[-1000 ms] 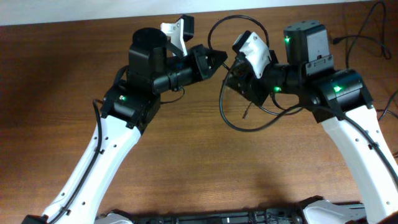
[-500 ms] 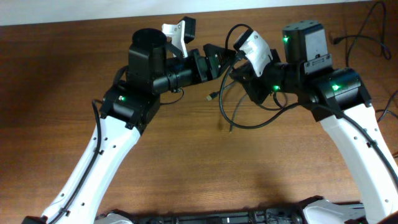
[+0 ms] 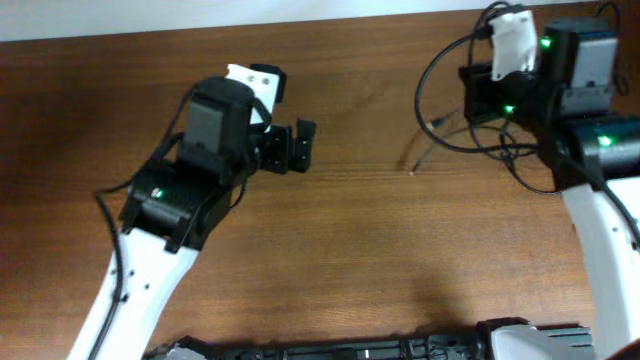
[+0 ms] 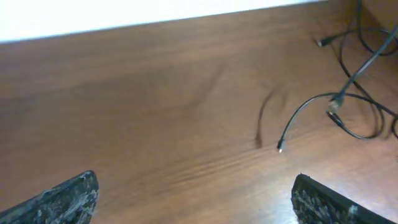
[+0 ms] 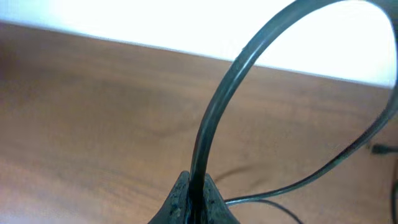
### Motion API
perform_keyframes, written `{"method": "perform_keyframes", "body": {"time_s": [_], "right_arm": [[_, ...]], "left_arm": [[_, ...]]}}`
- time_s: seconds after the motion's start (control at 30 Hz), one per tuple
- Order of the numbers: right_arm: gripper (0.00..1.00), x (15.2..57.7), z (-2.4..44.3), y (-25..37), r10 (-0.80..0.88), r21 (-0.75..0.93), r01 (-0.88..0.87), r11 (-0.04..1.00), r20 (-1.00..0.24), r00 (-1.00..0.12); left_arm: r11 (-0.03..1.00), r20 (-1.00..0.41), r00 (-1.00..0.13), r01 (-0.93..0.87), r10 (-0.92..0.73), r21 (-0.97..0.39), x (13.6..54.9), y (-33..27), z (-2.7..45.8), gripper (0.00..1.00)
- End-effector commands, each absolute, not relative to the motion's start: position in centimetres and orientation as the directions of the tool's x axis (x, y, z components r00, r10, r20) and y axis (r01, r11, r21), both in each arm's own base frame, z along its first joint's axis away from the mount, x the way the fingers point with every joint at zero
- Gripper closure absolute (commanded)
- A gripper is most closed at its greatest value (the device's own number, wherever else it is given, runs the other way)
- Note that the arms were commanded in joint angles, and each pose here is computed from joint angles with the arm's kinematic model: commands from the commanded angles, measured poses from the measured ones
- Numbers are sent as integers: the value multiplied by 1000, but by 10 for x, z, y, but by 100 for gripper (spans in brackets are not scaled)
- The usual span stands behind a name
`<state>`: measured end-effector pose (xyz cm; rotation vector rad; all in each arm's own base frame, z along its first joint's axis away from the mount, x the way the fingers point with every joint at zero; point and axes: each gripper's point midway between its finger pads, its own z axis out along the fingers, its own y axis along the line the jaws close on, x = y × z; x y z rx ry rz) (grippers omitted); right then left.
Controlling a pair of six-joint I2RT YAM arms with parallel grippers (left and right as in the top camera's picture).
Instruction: Untangle cables
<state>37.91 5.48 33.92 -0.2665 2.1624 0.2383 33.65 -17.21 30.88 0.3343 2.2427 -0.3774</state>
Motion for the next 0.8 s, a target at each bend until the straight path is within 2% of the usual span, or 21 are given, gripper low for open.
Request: {"method": "perform_keyframes", "body": {"time_s": [0.0, 0.1, 0.43, 0.77], "right_arm": [[96, 373, 382, 33, -60, 42, -218, 975, -895, -441], [96, 371, 401, 7, -33, 27, -150, 988, -923, -383], [96, 360, 396, -83, 65, 29, 97, 995, -915, -399], [96, 353, 383, -86, 88, 41, 113, 993, -890, -448]], "left_arm": [[936, -774, -614, 343, 156, -84, 334, -159, 314, 1], [936, -761, -628, 341, 163, -82, 331, -157, 310, 1], [936, -761, -628, 341, 163, -82, 331, -157, 310, 1], [936, -761, -628, 341, 162, -82, 331, -157, 310, 1]]}}
